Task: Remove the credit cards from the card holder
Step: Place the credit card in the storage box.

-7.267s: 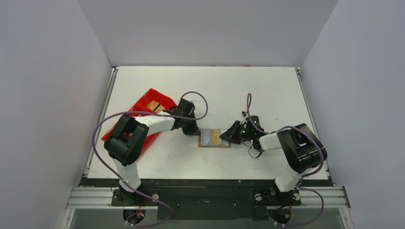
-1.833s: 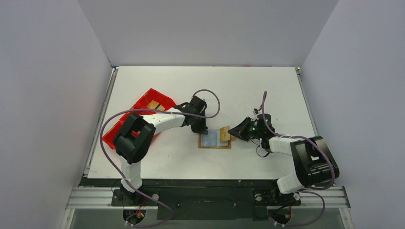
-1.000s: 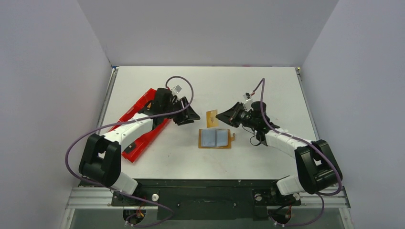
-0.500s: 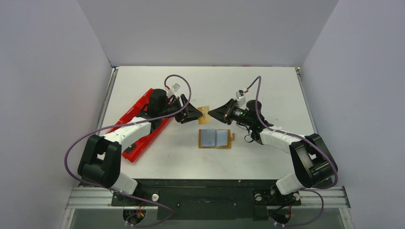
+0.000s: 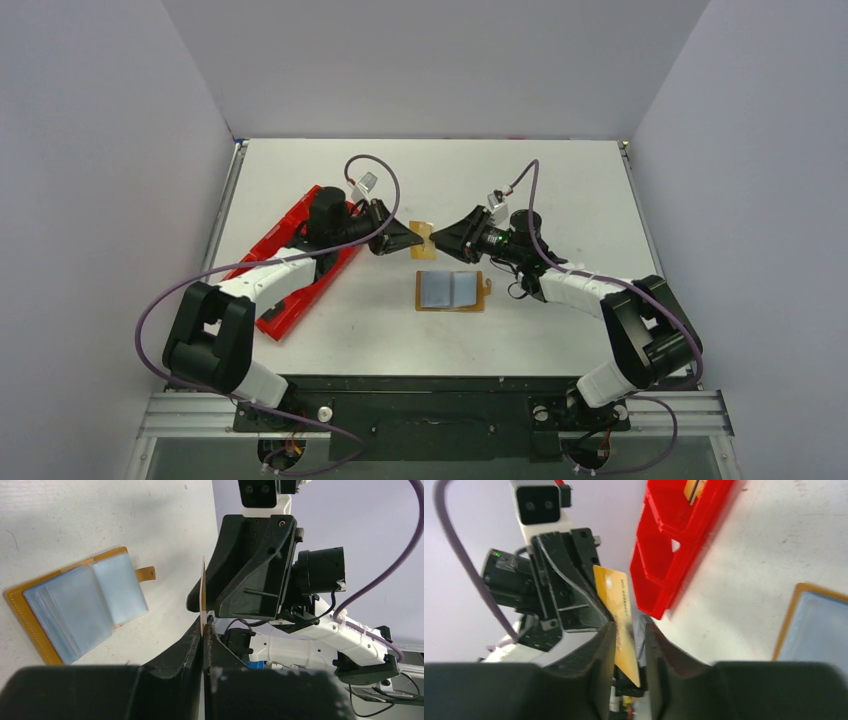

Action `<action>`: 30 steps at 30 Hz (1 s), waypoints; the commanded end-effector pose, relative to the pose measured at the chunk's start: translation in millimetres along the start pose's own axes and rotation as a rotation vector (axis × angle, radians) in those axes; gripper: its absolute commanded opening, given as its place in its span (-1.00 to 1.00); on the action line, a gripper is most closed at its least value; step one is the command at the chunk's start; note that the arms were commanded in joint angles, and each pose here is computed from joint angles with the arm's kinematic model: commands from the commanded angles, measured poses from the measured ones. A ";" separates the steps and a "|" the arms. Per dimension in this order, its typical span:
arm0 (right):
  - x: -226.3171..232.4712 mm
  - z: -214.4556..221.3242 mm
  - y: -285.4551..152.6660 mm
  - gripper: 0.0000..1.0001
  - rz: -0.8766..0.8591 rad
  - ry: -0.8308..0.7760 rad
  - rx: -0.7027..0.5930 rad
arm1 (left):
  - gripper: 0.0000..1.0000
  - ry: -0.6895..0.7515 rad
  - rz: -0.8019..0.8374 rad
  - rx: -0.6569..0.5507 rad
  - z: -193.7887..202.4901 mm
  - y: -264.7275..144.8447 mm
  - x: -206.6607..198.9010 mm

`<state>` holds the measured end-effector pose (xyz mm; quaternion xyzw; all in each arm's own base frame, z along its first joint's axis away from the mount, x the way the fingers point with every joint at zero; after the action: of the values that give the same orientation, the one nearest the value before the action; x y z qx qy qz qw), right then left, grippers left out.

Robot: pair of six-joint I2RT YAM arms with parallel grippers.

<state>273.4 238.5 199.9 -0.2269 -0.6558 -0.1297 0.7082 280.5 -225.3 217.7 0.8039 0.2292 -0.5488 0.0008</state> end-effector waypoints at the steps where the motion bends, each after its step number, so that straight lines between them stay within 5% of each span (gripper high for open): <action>1: 16.1 0.5 1.1 -0.10 -0.015 -0.096 -0.007 | -1.00 0.043 0.040 -0.028 -4.1 -2.6 -8.2; 3: 16.3 -0.1 -0.6 0.30 0.006 -0.118 -0.021 | -1.00 0.042 0.035 -0.030 -3.8 -2.6 -7.4; 8: 8.3 -4.2 -8.9 0.54 0.138 -0.182 -0.079 | -1.00 0.051 0.005 -0.041 -4.7 -4.4 -7.1; 20: -17.2 -16.1 -44.6 0.55 0.479 -0.323 -0.224 | -1.00 0.040 -0.362 -0.167 -24.0 -31.4 19.6; 30: -19.5 -17.4 -49.9 0.55 0.506 -0.381 -0.216 | -1.00 -0.060 -0.633 -0.293 -77.8 -65.4 62.1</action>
<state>255.0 189.0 167.3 -0.4681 -0.6569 0.0427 0.5895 320.6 -152.4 209.5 0.7041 0.4805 -0.5214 -0.0391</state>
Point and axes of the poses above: each gripper's point midway between its finger pads, its own y axis out along the fingers, its own x axis along the line the jaws close on, z = x × y, the point moved 7 cm from there along -y, back along the fingers, and after that the axes turned 11 degrees about y, right-handed, at the moved point
